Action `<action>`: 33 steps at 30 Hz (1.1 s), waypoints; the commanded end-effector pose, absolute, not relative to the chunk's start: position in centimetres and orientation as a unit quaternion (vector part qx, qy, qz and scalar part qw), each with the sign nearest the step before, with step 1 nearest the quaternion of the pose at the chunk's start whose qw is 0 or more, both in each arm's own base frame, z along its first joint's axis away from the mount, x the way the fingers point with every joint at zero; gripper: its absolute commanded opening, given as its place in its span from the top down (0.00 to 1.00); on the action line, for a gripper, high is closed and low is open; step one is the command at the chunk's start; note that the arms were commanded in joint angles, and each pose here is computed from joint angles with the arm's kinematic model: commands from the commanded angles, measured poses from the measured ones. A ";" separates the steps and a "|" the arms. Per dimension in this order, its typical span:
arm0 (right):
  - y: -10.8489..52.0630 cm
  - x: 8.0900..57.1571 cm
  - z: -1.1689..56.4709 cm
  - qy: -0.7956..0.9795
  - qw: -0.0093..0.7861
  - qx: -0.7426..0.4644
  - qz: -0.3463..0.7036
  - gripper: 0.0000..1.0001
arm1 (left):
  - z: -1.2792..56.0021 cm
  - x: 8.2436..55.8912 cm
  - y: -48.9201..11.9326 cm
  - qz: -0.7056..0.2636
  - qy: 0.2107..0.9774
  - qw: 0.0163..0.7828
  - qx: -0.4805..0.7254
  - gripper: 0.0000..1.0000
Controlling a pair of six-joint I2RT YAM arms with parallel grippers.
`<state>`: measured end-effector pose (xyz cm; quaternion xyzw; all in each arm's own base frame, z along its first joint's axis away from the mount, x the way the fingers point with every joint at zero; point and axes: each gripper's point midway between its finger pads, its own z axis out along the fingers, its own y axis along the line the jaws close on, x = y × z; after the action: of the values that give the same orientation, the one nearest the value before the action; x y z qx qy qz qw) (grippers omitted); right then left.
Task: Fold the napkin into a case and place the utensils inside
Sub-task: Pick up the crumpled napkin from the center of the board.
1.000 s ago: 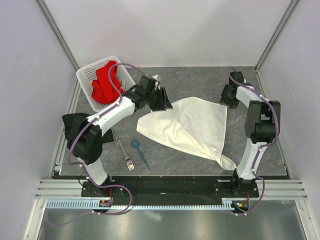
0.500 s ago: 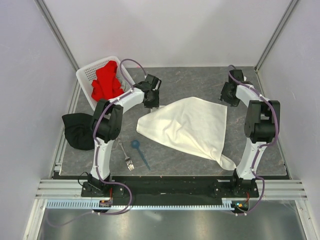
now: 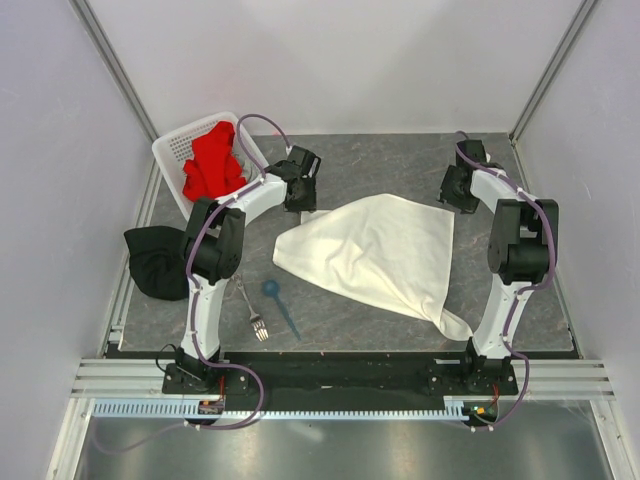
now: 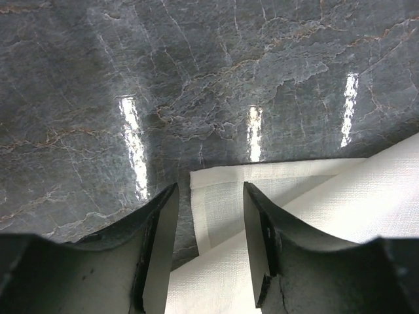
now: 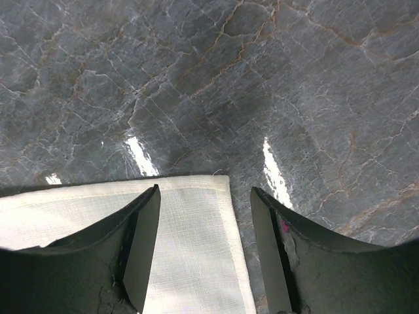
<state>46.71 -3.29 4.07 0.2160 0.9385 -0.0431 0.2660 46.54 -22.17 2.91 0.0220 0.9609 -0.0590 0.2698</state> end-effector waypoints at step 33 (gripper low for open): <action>-3.6 46.2 2.0 0.942 0.243 0.227 -0.052 0.39 | 5.5 47.3 -23.7 -0.098 0.951 0.292 0.031 0.98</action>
<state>45.96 -3.45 2.16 0.2186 0.9447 -0.0506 0.2393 46.59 -22.05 2.22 0.0208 0.9624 -0.0622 0.2634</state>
